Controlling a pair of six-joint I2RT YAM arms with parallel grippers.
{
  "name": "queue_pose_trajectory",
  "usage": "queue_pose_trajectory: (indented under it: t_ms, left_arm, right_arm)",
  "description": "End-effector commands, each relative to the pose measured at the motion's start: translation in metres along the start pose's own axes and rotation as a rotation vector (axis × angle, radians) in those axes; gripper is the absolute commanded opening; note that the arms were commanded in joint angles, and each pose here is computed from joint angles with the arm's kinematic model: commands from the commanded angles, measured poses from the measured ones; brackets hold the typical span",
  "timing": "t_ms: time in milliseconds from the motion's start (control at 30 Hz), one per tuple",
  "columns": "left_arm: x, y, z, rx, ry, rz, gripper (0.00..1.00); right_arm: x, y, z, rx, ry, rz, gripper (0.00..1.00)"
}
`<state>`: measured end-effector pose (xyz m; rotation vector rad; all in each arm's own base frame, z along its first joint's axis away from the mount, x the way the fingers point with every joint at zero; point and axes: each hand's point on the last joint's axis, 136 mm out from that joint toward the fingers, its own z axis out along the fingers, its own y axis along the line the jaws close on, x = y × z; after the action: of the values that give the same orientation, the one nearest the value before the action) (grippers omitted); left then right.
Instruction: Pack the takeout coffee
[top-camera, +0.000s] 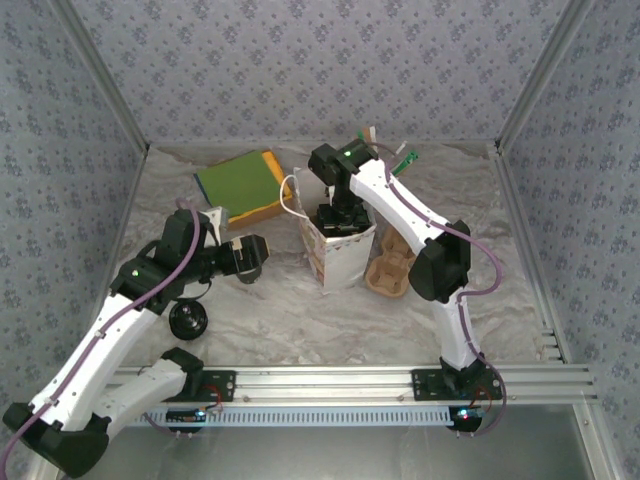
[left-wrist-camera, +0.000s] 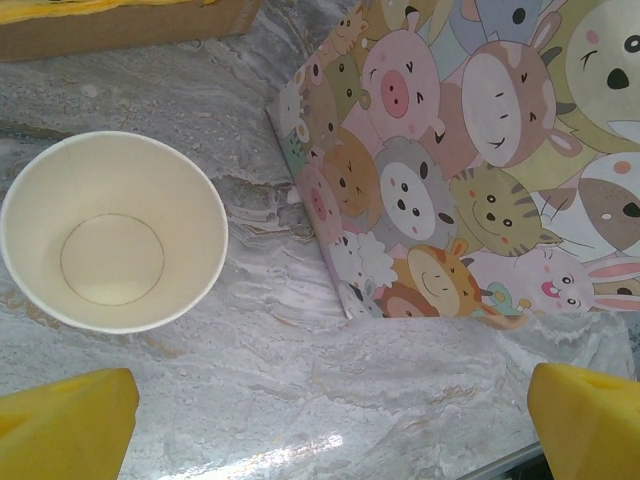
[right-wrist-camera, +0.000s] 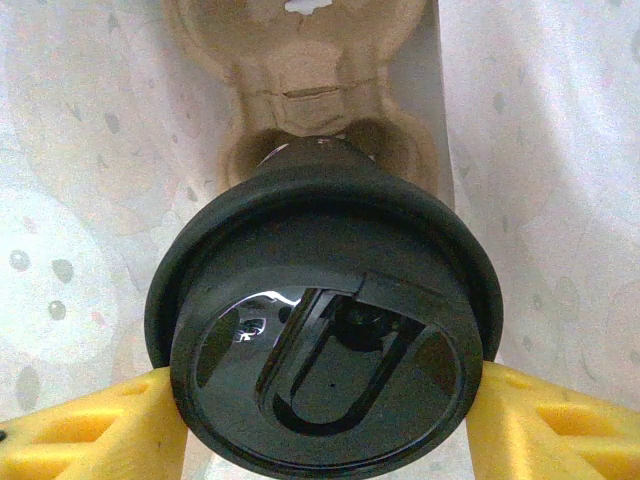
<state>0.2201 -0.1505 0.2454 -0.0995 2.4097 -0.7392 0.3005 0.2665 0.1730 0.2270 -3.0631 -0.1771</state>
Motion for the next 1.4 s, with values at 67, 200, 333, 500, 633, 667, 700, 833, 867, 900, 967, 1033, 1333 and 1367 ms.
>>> queue_pose_trajectory:
  t_ms: [67,200,333,500,633,667,700,833,867,900,967,1033,1333,1367]
  left_arm:
    - [-0.0043,-0.0063,-0.0028,0.022,-0.015,0.029,1.00]
    - [-0.0044,-0.0069,-0.0033,0.024,-0.017,0.030,1.00]
    - [-0.0047,-0.0070,-0.0039,0.024,-0.018,0.032,1.00]
    - [-0.0041,-0.0069,-0.0046,0.025,-0.017,0.029,1.00]
    - [-0.0039,-0.0066,-0.0050,0.024,-0.018,0.029,1.00]
    - [-0.0036,-0.0065,-0.0049,0.024,-0.016,0.028,1.00]
    - [-0.0035,-0.0061,-0.0051,0.023,-0.017,0.027,1.00]
    - [-0.0030,-0.0061,-0.0049,0.023,-0.014,0.026,1.00]
    - [-0.0030,-0.0057,-0.0048,0.021,-0.014,0.026,1.00]
    - [-0.0035,-0.0062,-0.0051,0.024,-0.017,0.026,1.00]
    - [-0.0032,-0.0062,-0.0047,0.024,-0.015,0.027,1.00]
    - [-0.0037,-0.0063,-0.0050,0.024,-0.017,0.027,1.00]
    - [-0.0041,-0.0065,-0.0039,0.024,-0.016,0.029,1.00]
    - [-0.0039,-0.0065,-0.0036,0.024,-0.015,0.030,1.00]
  right_arm:
    - [0.0021,-0.0028,0.0047,0.006,0.030,-0.005,0.68]
    - [0.0018,-0.0030,0.0042,0.007,0.028,-0.005,0.68]
    - [0.0027,-0.0032,0.0040,0.009,0.029,-0.005,0.68]
    - [0.0022,-0.0029,0.0039,0.008,0.027,-0.006,0.68]
    - [0.0024,-0.0029,0.0042,0.008,0.029,-0.005,0.68]
    - [0.0022,-0.0027,0.0041,0.007,0.027,-0.005,0.68]
    - [0.0017,-0.0025,0.0047,0.006,0.027,-0.005,0.68]
    - [0.0017,-0.0025,0.0048,0.007,0.027,-0.004,0.68]
    - [0.0017,-0.0025,0.0048,0.006,0.027,-0.004,0.68]
    - [0.0017,-0.0025,0.0045,0.006,0.027,-0.005,0.68]
    - [0.0016,-0.0021,0.0054,0.006,0.028,-0.005,0.68]
    - [0.0013,-0.0021,0.0054,0.005,0.028,-0.005,0.68]
    - [0.0012,-0.0018,0.0056,0.004,0.028,-0.005,0.68]
    - [0.0010,-0.0022,0.0058,0.006,0.028,-0.005,0.68]
